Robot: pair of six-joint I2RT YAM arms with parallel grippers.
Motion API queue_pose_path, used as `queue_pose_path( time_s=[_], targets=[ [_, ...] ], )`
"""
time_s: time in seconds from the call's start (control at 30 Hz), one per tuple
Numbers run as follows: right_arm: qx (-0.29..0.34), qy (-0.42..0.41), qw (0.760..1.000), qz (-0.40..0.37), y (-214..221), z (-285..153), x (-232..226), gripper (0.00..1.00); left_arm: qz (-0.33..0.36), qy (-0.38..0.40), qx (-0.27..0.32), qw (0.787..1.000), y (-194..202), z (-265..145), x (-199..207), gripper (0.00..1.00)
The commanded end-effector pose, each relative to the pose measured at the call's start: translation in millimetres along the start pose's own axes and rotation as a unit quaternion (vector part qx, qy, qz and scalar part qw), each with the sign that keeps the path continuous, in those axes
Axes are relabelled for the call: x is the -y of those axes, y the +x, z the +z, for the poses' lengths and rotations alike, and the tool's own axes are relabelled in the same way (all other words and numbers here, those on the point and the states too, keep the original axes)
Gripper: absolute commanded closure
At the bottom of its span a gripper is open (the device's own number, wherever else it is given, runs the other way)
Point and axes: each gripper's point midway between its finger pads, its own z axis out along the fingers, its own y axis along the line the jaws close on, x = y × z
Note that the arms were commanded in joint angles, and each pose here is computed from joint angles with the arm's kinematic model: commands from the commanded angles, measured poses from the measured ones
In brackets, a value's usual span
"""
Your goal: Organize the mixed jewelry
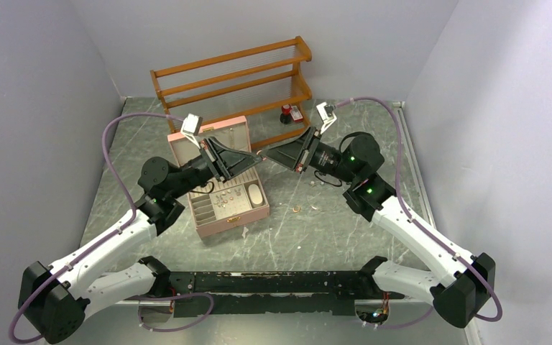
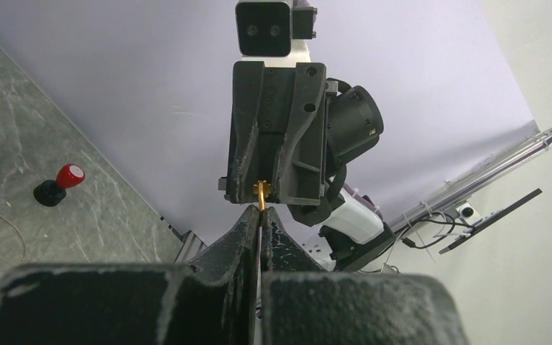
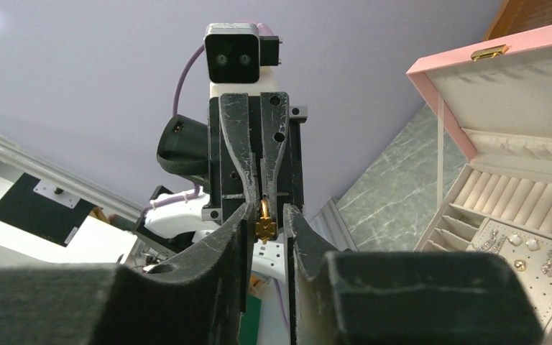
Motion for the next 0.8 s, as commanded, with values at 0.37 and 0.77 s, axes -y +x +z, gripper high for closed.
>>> queue_pose_path(
  time_s=[0.37, 0.77],
  targets=[
    [0.008, 0.008, 1.000, -0.026, -3.5, -5.9, -4.2, 0.64, 0.003, -0.013, 0.016, 1.000, -4.7, -2.1, -1.6, 0.95],
    [0.009, 0.007, 1.000, -0.029, -4.0, -4.7, -3.7, 0.83, 0.005, -0.017, 0.011, 1.000, -3.0, -1.2, -4.3, 0.95]
  ],
)
